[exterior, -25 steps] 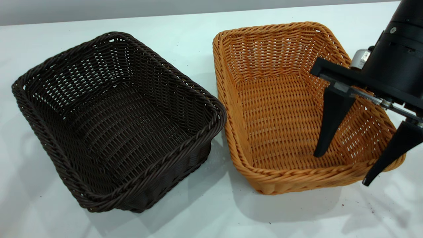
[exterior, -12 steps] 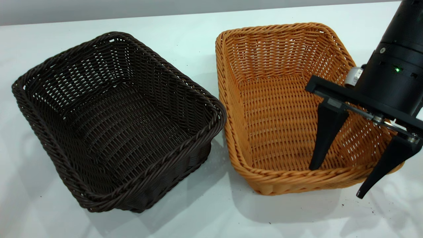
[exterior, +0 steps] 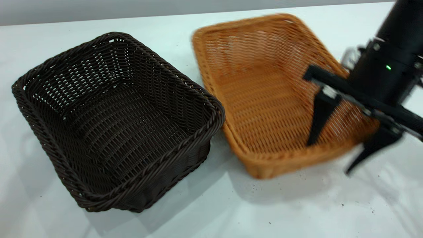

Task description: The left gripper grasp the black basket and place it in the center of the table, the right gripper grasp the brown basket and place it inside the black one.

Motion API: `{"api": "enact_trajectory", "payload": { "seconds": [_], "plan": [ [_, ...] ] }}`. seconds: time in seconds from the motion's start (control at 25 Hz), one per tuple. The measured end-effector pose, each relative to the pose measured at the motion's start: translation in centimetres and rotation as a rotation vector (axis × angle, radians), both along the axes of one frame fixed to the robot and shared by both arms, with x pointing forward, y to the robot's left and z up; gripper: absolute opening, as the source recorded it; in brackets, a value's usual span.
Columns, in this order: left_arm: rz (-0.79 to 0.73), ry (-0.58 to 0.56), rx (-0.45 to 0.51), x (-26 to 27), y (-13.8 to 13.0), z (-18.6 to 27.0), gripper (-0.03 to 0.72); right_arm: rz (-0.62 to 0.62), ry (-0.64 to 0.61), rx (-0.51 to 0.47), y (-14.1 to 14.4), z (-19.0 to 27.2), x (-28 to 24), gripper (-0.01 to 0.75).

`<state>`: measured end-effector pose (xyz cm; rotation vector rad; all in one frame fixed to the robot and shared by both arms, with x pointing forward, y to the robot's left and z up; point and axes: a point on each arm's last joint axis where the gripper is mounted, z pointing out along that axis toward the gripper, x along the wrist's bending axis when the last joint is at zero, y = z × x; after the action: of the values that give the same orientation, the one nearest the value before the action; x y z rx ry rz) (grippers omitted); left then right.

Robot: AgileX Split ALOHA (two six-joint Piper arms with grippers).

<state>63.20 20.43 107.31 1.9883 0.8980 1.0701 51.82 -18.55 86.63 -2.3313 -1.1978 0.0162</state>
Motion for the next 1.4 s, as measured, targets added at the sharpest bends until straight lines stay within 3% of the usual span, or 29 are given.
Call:
{"api": "enact_trajectory", "payload": {
  "seconds": [0.32,0.92,1.4],
  "plan": [
    [-0.004,0.011,0.001,-0.1,0.0,-0.1,0.521,0.018,-0.223,-0.009,0.3,1.1,3.4,0.416],
    [-0.018,0.047,0.004,-0.2,-0.1,-0.4,0.521,-0.010,-0.417,-0.061,0.0,1.3,5.4,0.125],
    [-0.022,0.063,0.003,-0.3,-0.2,-0.5,0.521,-0.027,-0.718,-0.189,-1.2,1.8,8.0,0.110]
  ]
}}
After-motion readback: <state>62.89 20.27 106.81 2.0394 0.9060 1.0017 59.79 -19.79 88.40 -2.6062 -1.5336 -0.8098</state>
